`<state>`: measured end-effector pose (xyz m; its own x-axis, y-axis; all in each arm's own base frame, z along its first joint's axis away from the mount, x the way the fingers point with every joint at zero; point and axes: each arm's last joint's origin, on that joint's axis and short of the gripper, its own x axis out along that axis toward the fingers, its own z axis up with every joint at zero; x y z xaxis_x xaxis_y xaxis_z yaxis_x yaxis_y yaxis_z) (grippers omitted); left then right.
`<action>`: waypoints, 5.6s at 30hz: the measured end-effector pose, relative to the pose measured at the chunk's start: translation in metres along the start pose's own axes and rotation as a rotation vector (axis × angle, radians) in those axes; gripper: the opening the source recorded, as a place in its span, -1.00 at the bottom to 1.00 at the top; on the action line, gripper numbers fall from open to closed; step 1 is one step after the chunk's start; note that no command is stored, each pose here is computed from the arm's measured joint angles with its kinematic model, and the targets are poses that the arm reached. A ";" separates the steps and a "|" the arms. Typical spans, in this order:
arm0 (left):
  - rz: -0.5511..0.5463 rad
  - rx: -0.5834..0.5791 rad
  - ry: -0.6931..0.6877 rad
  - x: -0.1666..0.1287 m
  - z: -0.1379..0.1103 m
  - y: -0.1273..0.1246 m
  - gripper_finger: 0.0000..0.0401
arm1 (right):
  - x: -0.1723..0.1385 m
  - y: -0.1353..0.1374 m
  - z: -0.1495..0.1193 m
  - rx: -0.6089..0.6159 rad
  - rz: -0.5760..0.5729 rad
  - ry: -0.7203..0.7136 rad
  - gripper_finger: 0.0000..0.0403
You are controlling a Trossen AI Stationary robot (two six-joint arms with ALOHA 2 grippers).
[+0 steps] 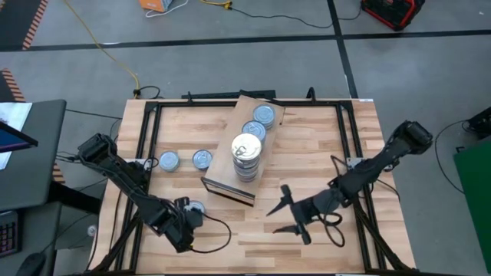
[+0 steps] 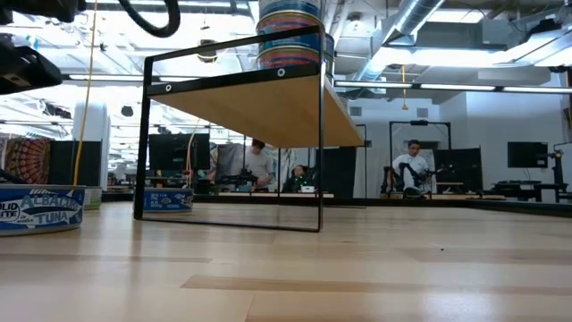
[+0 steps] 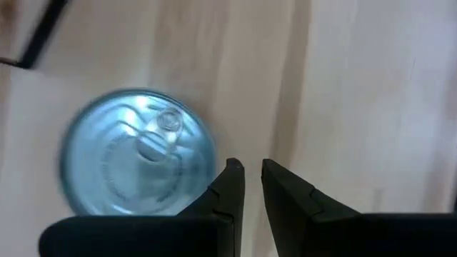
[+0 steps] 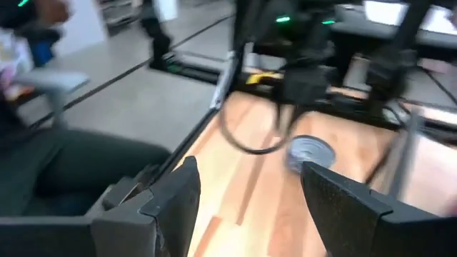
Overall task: Stack canned seafood by type on shelf
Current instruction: Stack the blue tuna can on top of the blue tuna can on the shelf
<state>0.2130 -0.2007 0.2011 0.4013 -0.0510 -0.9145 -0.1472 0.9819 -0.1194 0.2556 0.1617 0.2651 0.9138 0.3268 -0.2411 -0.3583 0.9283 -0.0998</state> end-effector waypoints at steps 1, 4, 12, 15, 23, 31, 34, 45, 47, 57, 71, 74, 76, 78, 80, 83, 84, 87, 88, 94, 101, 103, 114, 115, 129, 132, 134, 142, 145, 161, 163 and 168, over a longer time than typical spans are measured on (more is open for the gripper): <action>0.005 0.007 -0.016 0.000 -0.001 -0.001 -0.78 | 0.002 0.001 -0.002 -0.028 0.004 0.004 0.35; 0.005 0.048 -0.041 -0.002 -0.004 -0.005 -0.78 | 0.008 0.003 -0.009 -0.076 0.009 0.035 0.35; 0.087 0.030 0.060 -0.005 -0.020 -0.001 -0.78 | 0.033 -0.010 -0.036 0.019 -0.045 0.144 0.35; 0.159 -0.030 0.089 -0.006 -0.024 0.006 -0.78 | 0.045 -0.020 -0.054 0.072 -0.087 0.208 0.35; 0.239 -0.027 0.094 0.004 -0.029 0.021 -0.78 | 0.054 -0.025 -0.073 0.147 -0.109 0.297 0.35; 0.233 -0.036 0.109 0.015 -0.025 0.032 -0.78 | 0.030 -0.016 -0.039 0.160 -0.065 0.192 0.35; 0.162 0.018 0.011 0.019 -0.015 0.025 -0.78 | 0.024 -0.012 -0.032 0.158 -0.046 0.167 0.35; -0.053 0.327 -0.462 0.014 0.035 -0.002 -0.77 | 0.010 0.001 -0.024 0.165 -0.032 0.167 0.35; -0.081 0.303 -0.432 0.011 0.035 -0.002 -0.77 | 0.009 0.001 -0.027 0.165 -0.061 0.195 0.35; 0.112 -0.100 -0.072 0.013 0.010 0.025 -0.77 | 0.014 -0.009 -0.034 0.194 -0.112 0.235 0.35; -0.003 -0.198 -0.205 0.048 0.019 0.047 -0.77 | 0.014 -0.009 -0.033 0.196 -0.111 0.228 0.35; -0.038 -0.144 -0.375 0.046 0.033 0.044 -0.77 | 0.014 -0.009 -0.033 0.201 -0.111 0.229 0.35; -0.041 -0.086 -0.438 0.044 0.039 0.042 -0.77 | 0.014 -0.007 -0.033 0.205 -0.105 0.232 0.35; -0.065 -0.037 -0.471 0.041 0.042 0.040 -0.77 | 0.013 -0.004 -0.033 0.204 -0.096 0.237 0.35; -0.114 0.002 -0.483 0.037 0.044 0.036 -0.77 | 0.012 -0.001 -0.034 0.200 -0.088 0.241 0.35; -0.231 0.075 -0.457 0.035 0.042 0.028 -0.77 | 0.014 0.002 -0.037 0.209 -0.084 0.258 0.35; -0.261 0.092 -0.445 0.034 0.041 0.026 -0.77 | 0.015 0.002 -0.039 0.206 -0.087 0.270 0.35; -0.301 0.115 -0.388 0.042 0.036 0.021 -0.77 | 0.020 0.003 -0.047 0.198 -0.091 0.304 0.35; -0.301 0.120 -0.366 0.046 0.034 0.020 -0.77 | 0.021 0.003 -0.048 0.197 -0.093 0.309 0.35; -0.371 0.093 -0.280 0.069 0.036 0.006 -0.77 | 0.020 -0.001 -0.049 0.199 -0.106 0.320 0.35; -0.296 0.156 -0.313 0.097 0.058 -0.011 -0.77 | 0.020 -0.003 -0.048 0.202 -0.111 0.317 0.35; -0.232 0.184 -0.368 0.104 0.071 -0.015 -0.77 | 0.019 -0.003 -0.048 0.201 -0.111 0.320 0.35; -0.171 0.432 -0.390 0.089 0.099 -0.047 -0.77 | 0.006 -0.002 -0.048 0.350 -0.142 0.392 0.35; -0.156 0.430 -0.384 0.087 0.100 -0.048 -0.77 | 0.007 -0.002 -0.050 0.350 -0.145 0.397 0.35; -0.050 0.380 -0.344 0.087 0.097 -0.044 -0.77 | 0.048 -0.022 -0.088 0.285 -0.176 0.448 0.35; -0.025 0.375 -0.346 0.087 0.096 -0.043 -0.77 | 0.060 -0.024 -0.098 0.246 -0.136 0.437 0.35; -0.015 0.378 -0.346 0.087 0.095 -0.044 -0.77 | 0.064 -0.027 -0.100 0.235 -0.139 0.419 0.34; 0.048 0.397 -0.376 0.085 0.093 -0.046 -0.77 | 0.064 -0.032 -0.101 0.249 -0.153 0.424 0.20; 0.059 0.388 -0.377 0.087 0.097 -0.042 -0.77 | 0.066 -0.031 -0.106 0.253 -0.147 0.447 0.12; 0.065 0.325 -0.327 0.090 0.104 -0.027 -0.77 | 0.071 -0.031 -0.132 0.319 -0.138 0.592 -0.20; 0.079 0.325 -0.335 0.091 0.104 -0.027 -0.77 | 0.067 -0.032 -0.140 0.330 -0.154 0.646 -0.23; 0.098 0.346 -0.355 0.086 0.109 -0.030 -0.77 | 0.062 -0.035 -0.135 0.339 -0.162 0.673 -0.32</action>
<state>0.3499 -0.2152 0.1685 0.6919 0.0502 -0.7203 0.0849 0.9850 0.1502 0.2988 0.1254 0.1236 0.5978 0.1049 -0.7947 -0.0529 0.9944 0.0914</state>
